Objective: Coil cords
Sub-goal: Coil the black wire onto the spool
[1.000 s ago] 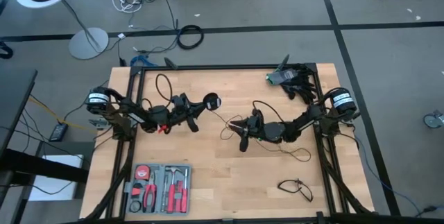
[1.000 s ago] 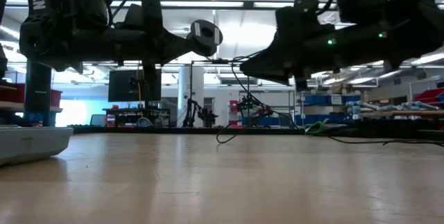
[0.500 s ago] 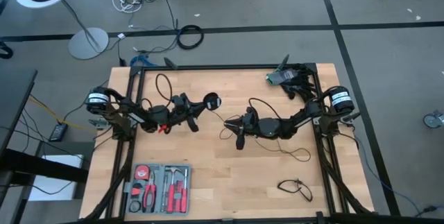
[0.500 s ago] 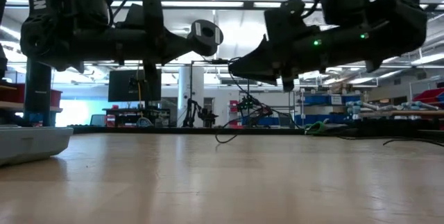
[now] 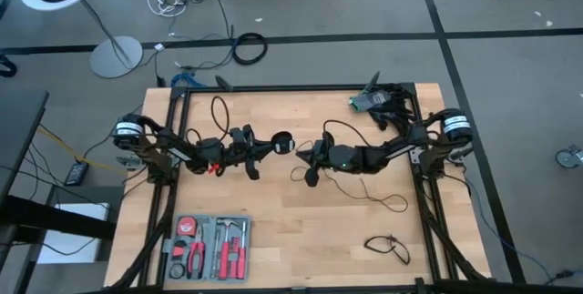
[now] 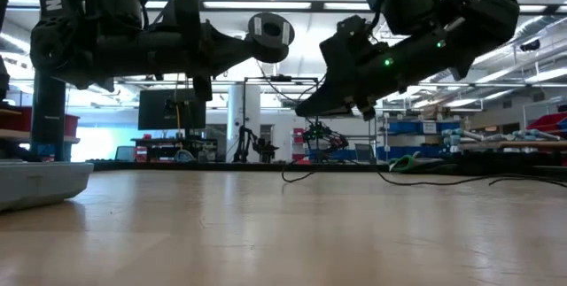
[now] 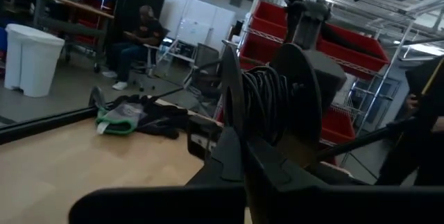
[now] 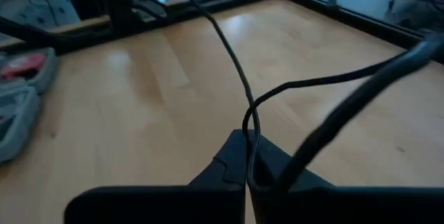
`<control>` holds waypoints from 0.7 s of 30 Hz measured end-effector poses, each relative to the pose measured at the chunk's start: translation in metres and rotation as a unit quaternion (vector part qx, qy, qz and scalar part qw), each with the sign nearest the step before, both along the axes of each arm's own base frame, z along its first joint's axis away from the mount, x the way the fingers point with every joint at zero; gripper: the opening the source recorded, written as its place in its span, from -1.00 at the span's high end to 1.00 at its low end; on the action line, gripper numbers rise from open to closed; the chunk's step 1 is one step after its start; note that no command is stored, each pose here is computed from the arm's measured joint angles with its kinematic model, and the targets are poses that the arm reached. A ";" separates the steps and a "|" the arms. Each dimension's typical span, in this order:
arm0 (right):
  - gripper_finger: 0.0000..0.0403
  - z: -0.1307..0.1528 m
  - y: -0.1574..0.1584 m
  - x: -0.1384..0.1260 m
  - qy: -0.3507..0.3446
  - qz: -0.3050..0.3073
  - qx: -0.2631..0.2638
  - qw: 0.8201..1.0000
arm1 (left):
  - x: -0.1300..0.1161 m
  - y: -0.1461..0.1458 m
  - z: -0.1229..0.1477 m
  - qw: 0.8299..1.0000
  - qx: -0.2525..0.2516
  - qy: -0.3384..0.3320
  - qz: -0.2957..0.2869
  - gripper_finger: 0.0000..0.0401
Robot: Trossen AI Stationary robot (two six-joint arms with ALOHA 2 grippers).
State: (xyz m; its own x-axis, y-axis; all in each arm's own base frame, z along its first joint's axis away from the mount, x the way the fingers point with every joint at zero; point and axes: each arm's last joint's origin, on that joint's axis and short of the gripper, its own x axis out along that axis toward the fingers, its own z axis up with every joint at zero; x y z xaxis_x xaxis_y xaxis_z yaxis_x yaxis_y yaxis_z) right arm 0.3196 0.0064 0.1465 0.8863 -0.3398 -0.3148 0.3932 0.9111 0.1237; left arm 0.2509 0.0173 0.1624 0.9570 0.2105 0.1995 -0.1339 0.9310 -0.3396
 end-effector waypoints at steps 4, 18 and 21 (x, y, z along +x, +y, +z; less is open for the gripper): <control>0.99 0.015 -0.004 -0.010 0.024 -0.022 -0.003 0.999 | 0.000 0.000 -0.002 1.000 0.000 0.009 0.000 1.00; 1.00 0.089 -0.015 -0.041 -0.037 -0.045 -0.041 0.997 | 0.002 0.001 -0.012 0.998 -0.005 0.065 0.015 1.00; 1.00 0.099 -0.014 -0.029 -0.029 -0.029 -0.053 0.998 | 0.004 0.002 -0.015 0.996 -0.006 0.082 0.027 1.00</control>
